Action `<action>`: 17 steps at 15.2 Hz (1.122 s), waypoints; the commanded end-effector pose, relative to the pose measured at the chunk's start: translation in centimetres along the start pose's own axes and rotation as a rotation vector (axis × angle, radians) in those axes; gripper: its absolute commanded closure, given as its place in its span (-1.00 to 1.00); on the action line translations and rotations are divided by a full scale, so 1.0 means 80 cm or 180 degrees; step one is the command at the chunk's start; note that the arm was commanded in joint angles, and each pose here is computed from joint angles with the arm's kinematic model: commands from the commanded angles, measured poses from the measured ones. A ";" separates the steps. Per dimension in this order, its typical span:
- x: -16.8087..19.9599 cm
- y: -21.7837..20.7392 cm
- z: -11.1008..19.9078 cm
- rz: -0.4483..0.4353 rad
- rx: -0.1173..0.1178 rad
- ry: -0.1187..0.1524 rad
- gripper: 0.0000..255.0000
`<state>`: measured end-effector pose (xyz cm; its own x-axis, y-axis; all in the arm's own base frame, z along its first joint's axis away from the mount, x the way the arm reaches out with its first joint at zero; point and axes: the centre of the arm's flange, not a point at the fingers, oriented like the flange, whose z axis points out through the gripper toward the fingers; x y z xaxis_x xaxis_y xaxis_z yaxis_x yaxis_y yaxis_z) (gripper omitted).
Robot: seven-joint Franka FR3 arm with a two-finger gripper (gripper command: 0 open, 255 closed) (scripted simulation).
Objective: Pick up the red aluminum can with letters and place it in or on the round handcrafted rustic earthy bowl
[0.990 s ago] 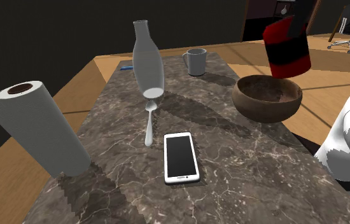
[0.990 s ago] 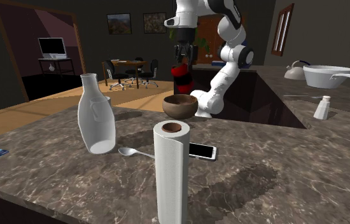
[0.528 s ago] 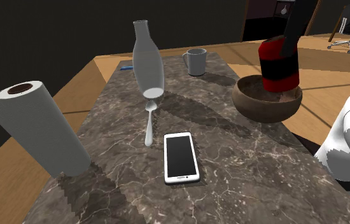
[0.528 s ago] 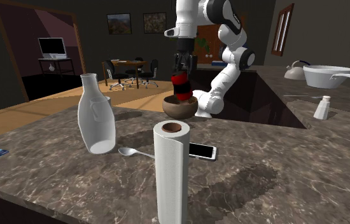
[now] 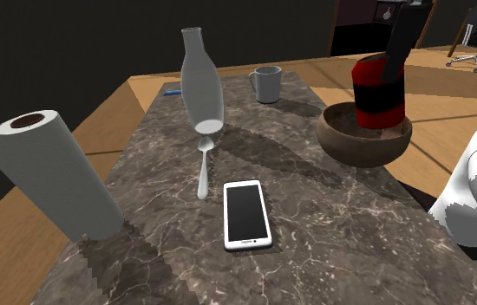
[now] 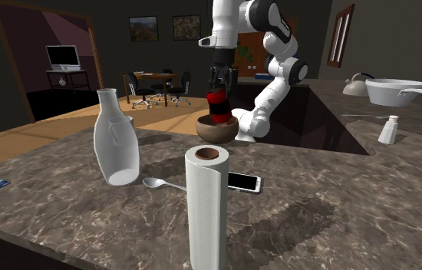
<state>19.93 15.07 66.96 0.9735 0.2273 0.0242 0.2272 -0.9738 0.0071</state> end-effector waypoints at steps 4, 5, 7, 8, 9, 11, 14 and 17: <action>0.000 0.000 0.000 0.0000 0.0000 0.0002 -1.00; 0.000 0.000 0.000 0.0000 0.0000 0.0002 -1.00; 0.000 0.000 -0.017 0.0000 0.0000 0.0002 -1.00; 0.000 0.000 -0.033 0.0000 0.0000 0.0002 -1.00; 0.000 0.000 -0.050 0.0000 0.0000 0.0002 -1.00; 0.000 0.000 -0.063 0.0000 0.0000 0.0002 -1.00; 0.000 0.000 -0.063 0.0000 0.0000 0.0002 -1.00; 0.000 0.000 -0.063 0.0000 0.0000 0.0002 -1.00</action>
<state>19.79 15.07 71.97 0.9735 0.2273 0.0249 0.2272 -0.9738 0.0070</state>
